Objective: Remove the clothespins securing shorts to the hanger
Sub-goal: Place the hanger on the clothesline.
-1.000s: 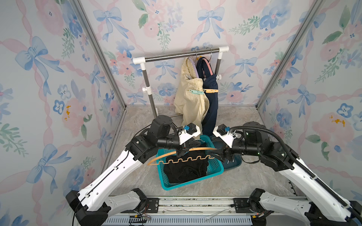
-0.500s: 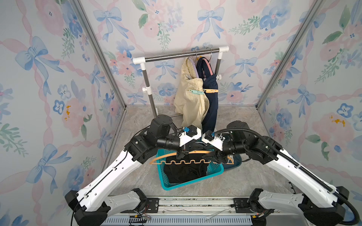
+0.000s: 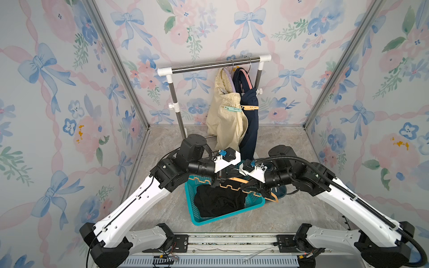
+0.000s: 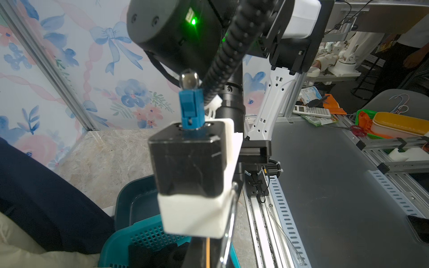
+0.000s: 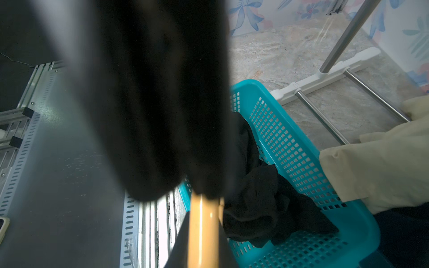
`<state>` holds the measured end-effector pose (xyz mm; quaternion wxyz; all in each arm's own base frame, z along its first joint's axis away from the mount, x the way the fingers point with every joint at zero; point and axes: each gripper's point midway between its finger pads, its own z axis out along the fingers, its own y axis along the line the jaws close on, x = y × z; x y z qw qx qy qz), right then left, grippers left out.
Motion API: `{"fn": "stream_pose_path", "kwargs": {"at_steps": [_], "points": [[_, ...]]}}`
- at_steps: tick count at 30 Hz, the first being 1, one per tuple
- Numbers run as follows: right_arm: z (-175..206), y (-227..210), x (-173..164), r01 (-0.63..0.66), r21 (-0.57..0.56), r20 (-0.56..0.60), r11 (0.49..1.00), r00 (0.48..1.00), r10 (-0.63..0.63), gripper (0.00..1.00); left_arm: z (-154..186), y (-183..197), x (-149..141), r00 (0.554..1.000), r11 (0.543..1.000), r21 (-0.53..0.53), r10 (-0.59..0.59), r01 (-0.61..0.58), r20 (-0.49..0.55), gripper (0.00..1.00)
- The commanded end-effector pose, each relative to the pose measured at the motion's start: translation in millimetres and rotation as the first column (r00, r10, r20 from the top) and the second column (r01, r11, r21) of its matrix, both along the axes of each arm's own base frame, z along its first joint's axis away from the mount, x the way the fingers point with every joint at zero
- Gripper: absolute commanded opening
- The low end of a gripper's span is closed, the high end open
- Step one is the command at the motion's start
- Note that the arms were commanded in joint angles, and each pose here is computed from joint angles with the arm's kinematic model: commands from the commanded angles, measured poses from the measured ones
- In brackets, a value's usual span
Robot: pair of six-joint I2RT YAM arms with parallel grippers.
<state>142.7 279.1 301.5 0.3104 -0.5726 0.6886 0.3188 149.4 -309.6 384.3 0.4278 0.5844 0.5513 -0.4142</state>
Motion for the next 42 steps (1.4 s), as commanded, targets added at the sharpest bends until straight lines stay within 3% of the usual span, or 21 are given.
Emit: {"fn": "stream_pose_path", "kwargs": {"at_steps": [1,3,5,9,12,16,23,30,36,42], "points": [[5,-8,-1,0.004,-0.001,0.037,1.000,0.999,-0.004,0.00,16,1,-9,1.000,0.999,-0.034,-0.027,0.026,-0.011,0.00],[6,-9,-2,0.005,-0.003,0.036,1.000,0.999,-0.005,0.00,17,0,-7,1.000,0.999,-0.033,-0.018,0.017,-0.018,0.00],[7,-11,-4,0.003,0.000,0.036,1.000,0.999,-0.003,0.00,18,0,-5,1.000,1.000,-0.031,-0.003,0.002,-0.026,0.09],[8,-15,-8,0.004,-0.002,0.035,1.000,0.999,-0.004,0.00,20,0,-1,0.999,0.999,-0.030,0.025,-0.026,-0.035,0.55],[8,-18,-10,0.002,-0.012,0.042,1.000,0.999,-0.001,0.00,21,4,2,0.997,0.997,-0.028,0.066,-0.067,-0.031,0.71],[8,-21,-10,0.002,-0.026,0.048,1.000,0.999,-0.001,0.00,17,15,6,0.991,0.991,-0.006,0.135,-0.135,-0.018,0.85],[10,-24,-13,-0.009,-0.028,0.058,1.000,0.998,0.011,0.00,1,41,12,0.968,0.965,0.076,0.252,-0.250,-0.008,0.92],[14,-24,-14,-0.016,-0.030,0.056,0.999,0.998,0.018,0.00,-19,65,19,0.944,0.933,0.158,0.330,-0.324,-0.010,0.91],[15,-23,-16,-0.026,-0.033,0.051,0.999,0.998,0.028,0.00,-36,82,16,0.934,0.910,0.216,0.355,-0.353,0.030,0.89],[17,-19,-19,-0.058,-0.047,0.048,0.997,0.997,0.061,0.00,-47,78,12,0.952,0.918,0.259,0.305,-0.300,0.019,0.85]]}}
